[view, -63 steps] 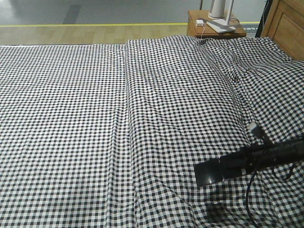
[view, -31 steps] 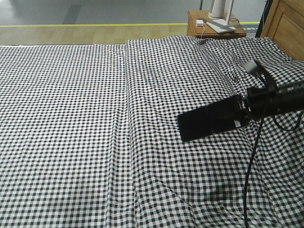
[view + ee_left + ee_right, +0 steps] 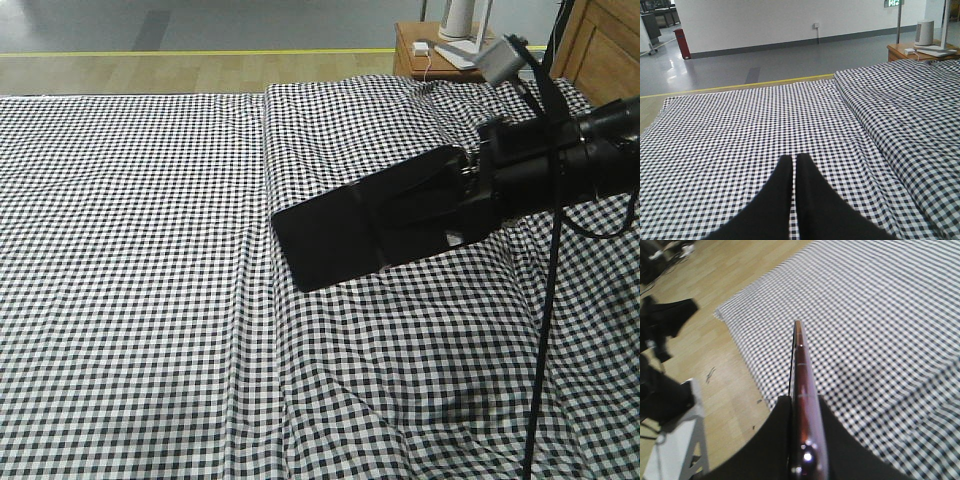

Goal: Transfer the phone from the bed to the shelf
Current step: 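Raise the held phone with the right gripper away from the bed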

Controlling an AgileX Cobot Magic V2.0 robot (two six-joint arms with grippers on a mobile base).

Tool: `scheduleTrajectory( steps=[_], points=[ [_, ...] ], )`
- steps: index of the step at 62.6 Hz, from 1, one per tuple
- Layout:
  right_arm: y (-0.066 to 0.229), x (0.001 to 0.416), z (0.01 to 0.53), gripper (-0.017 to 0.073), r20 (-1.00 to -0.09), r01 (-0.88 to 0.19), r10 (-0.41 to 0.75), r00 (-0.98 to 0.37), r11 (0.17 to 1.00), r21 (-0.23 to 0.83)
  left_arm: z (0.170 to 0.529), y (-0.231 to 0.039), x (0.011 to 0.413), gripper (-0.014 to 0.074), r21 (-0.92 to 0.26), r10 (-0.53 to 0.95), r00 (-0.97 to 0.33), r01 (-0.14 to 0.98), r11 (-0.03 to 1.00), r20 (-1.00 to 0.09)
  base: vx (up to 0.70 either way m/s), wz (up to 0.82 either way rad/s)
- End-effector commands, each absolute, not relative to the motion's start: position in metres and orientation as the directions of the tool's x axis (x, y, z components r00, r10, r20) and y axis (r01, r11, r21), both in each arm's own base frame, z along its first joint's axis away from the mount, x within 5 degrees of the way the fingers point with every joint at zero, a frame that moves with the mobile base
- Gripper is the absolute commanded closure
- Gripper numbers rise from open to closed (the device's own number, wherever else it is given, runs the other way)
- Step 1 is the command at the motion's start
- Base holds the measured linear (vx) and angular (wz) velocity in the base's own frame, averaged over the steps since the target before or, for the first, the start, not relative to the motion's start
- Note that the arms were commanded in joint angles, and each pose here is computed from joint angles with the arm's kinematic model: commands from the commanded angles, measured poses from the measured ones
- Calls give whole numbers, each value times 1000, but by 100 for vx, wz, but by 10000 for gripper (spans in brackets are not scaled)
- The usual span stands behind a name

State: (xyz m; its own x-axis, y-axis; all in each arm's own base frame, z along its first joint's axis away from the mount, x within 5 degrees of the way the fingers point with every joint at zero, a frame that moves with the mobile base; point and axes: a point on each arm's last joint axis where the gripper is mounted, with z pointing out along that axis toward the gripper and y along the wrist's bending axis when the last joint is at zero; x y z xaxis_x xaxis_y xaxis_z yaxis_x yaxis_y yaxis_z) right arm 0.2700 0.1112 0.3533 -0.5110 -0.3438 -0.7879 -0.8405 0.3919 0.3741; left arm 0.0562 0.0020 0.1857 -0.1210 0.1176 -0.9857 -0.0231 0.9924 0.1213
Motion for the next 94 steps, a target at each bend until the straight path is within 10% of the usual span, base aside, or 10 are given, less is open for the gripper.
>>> scheduleTrajectory(
  steps=[1,28,94],
  points=[
    [128,240,384,562,-835,-893,-329,-440,256,370,200,2,55,592,108,107,-14,-34,994,-994,0,0],
    [175,198,392,562,-837,-925,-406,-368,62,376,200,2,55,592,108,107,-14,-34,994,-994,0,0],
    [174,198,390,562,-832,-927,-419,-363,71,368,200,2,55,592,108,107,-14,-34,994,-994,0,1]
  ],
)
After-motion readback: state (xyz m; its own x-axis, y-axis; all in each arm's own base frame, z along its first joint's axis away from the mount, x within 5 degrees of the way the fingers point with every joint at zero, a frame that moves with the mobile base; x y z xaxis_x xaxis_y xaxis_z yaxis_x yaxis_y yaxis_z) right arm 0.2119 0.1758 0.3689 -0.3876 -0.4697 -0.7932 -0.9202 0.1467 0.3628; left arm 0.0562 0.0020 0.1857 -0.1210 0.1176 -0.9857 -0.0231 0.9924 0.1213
